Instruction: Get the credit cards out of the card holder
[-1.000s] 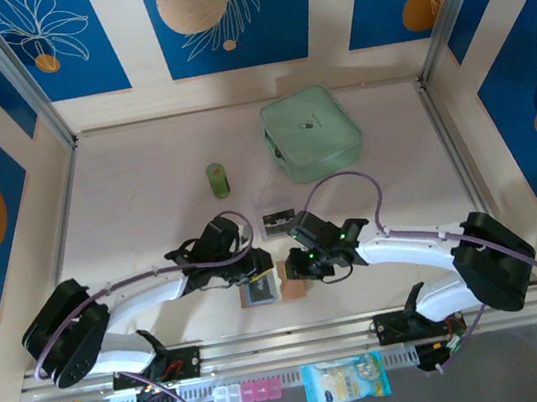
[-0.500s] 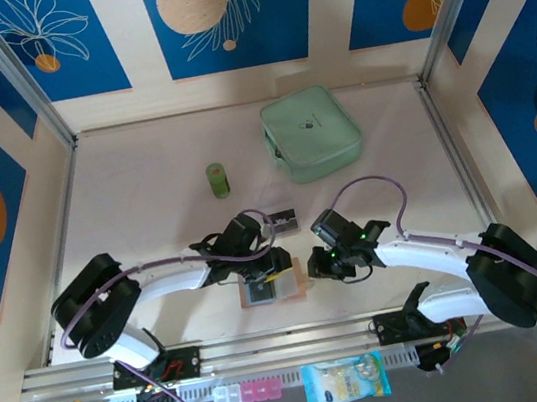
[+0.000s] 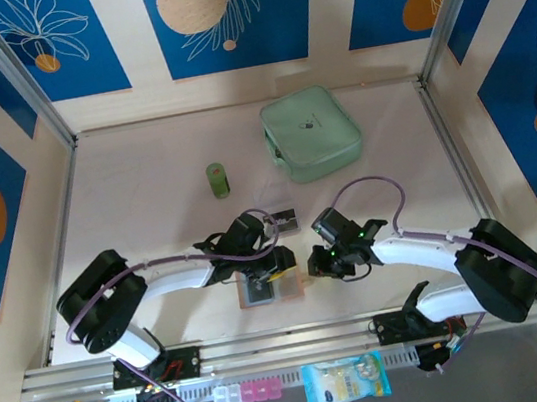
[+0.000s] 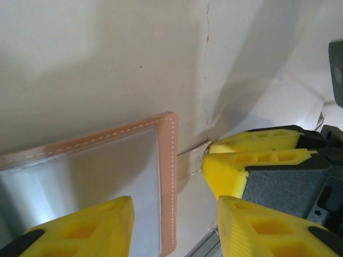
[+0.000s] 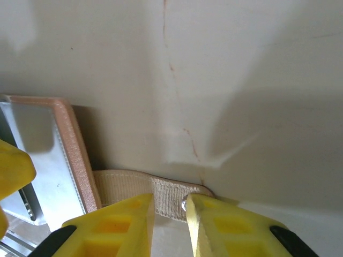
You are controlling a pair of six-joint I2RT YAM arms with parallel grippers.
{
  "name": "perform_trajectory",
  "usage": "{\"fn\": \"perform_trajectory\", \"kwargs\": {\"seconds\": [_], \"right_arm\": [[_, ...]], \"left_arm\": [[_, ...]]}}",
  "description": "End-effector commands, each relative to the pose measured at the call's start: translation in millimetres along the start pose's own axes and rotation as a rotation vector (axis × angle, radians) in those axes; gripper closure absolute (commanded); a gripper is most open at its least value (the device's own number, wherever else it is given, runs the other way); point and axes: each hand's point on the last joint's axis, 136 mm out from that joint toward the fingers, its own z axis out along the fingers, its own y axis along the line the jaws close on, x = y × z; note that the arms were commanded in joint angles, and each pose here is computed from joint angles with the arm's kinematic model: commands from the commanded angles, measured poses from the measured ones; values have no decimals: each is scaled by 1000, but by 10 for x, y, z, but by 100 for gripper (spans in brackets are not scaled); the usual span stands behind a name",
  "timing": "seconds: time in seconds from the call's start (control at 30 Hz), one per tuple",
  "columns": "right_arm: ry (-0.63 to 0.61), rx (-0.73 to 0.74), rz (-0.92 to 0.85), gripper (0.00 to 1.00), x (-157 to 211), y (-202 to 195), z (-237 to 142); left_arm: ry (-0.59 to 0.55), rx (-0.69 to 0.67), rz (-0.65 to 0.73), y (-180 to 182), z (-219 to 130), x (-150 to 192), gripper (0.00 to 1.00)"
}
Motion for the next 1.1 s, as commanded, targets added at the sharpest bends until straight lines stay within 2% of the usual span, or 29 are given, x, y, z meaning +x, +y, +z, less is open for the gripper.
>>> {"fn": "perform_trajectory", "kwargs": {"seconds": [0.0,0.3,0.63,1.07], "right_arm": [[51,75,9,74,111,-201,97],[19,70,-18,73,56,-82,-68],[-8,-1,-59,73,-24,240,-265],[17,-31,-158,73,-49,769,-217]], "left_arm": [[3,32,16,-113,-24,18,56],[-48,-9,62,-110,-255,-5,56],[-114,-58,58,107,-507,-11,57],[-197,-91,-16,545,-822,1,71]]}}
